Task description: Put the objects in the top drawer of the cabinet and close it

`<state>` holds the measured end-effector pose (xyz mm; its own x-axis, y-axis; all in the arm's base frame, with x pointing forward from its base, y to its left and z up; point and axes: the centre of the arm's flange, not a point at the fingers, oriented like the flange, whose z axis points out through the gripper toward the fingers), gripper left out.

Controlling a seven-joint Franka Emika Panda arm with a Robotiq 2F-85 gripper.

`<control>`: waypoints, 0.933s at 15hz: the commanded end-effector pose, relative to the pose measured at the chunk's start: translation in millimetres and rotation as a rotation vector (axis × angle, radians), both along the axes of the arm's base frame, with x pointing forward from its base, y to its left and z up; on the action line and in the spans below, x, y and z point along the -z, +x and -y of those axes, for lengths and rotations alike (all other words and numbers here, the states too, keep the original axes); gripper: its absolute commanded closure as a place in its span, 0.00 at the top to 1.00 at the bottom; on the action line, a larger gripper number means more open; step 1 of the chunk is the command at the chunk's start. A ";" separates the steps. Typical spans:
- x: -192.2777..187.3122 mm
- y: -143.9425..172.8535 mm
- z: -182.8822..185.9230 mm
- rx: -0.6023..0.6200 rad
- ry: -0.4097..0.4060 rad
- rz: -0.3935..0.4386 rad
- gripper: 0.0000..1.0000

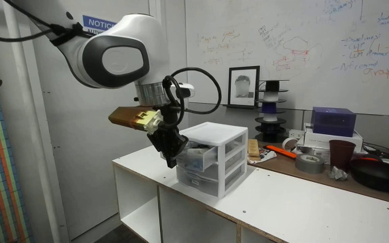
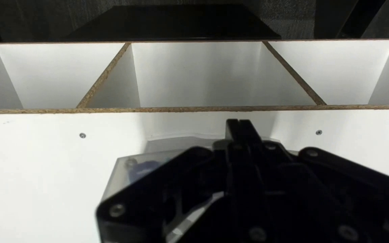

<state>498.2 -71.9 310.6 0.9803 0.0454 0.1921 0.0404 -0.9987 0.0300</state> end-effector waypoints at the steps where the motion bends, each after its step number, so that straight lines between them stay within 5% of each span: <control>1: 6.3 52.1 -8.9 0.004 -0.004 0.090 0.03; 7: 7.8 80.9 -20.5 0.076 -0.009 0.191 0.03; 14: 12.4 82.5 -20.8 0.128 -0.007 0.188 0.02</control>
<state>557.2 -56.3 295.3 0.9459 -0.0664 0.3176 -0.0762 -0.9969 0.0184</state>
